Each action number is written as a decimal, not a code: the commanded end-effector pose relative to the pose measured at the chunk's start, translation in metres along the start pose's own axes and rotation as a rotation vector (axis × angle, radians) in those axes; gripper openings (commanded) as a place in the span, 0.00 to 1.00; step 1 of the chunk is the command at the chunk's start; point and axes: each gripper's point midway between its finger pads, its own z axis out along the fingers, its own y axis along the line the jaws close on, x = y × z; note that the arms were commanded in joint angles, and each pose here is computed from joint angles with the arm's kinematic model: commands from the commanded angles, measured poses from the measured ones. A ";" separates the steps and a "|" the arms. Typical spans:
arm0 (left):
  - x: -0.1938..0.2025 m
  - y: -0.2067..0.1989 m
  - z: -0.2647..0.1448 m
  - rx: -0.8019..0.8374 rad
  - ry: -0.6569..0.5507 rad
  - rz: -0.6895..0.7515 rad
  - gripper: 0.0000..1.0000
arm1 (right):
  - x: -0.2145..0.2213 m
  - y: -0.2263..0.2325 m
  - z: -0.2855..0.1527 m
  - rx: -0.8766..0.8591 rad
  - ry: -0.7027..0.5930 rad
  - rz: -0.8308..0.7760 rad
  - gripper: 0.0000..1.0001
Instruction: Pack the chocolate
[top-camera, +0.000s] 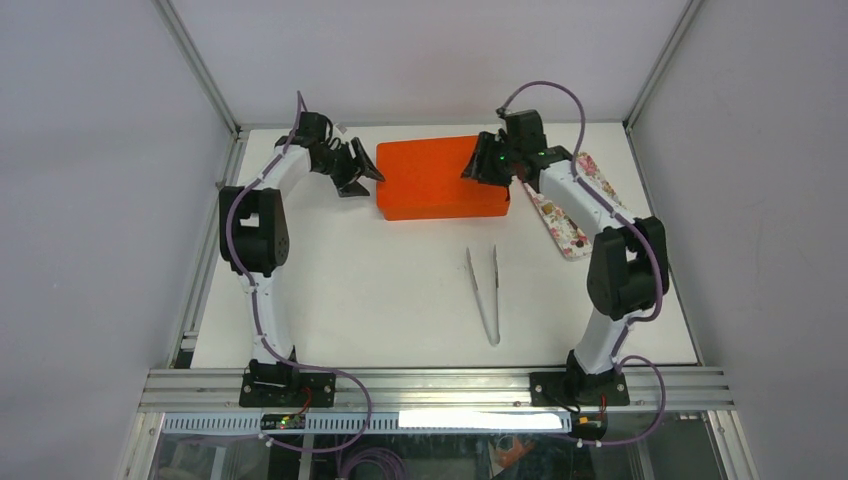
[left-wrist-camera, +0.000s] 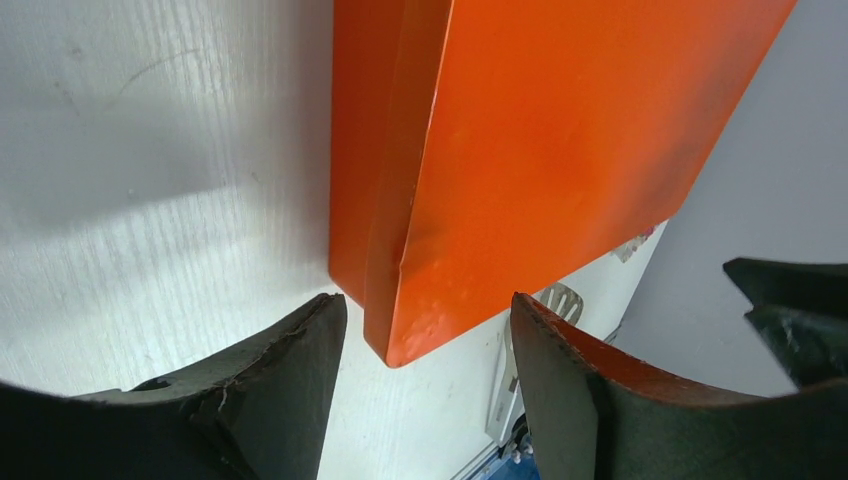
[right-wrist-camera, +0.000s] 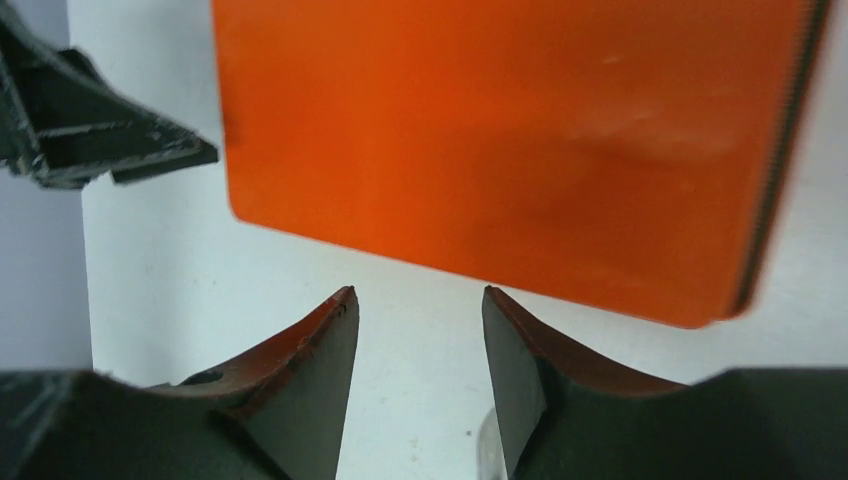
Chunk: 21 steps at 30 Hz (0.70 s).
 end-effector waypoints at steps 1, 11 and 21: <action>-0.019 -0.020 0.002 0.050 -0.043 0.037 0.63 | -0.040 -0.039 -0.024 0.059 -0.080 0.083 0.53; -0.029 -0.031 0.012 0.079 -0.042 0.048 0.62 | -0.061 -0.115 -0.023 0.129 -0.087 0.249 0.60; -0.030 -0.043 0.026 0.115 -0.016 0.052 0.54 | -0.061 -0.135 0.015 0.094 -0.004 0.302 0.71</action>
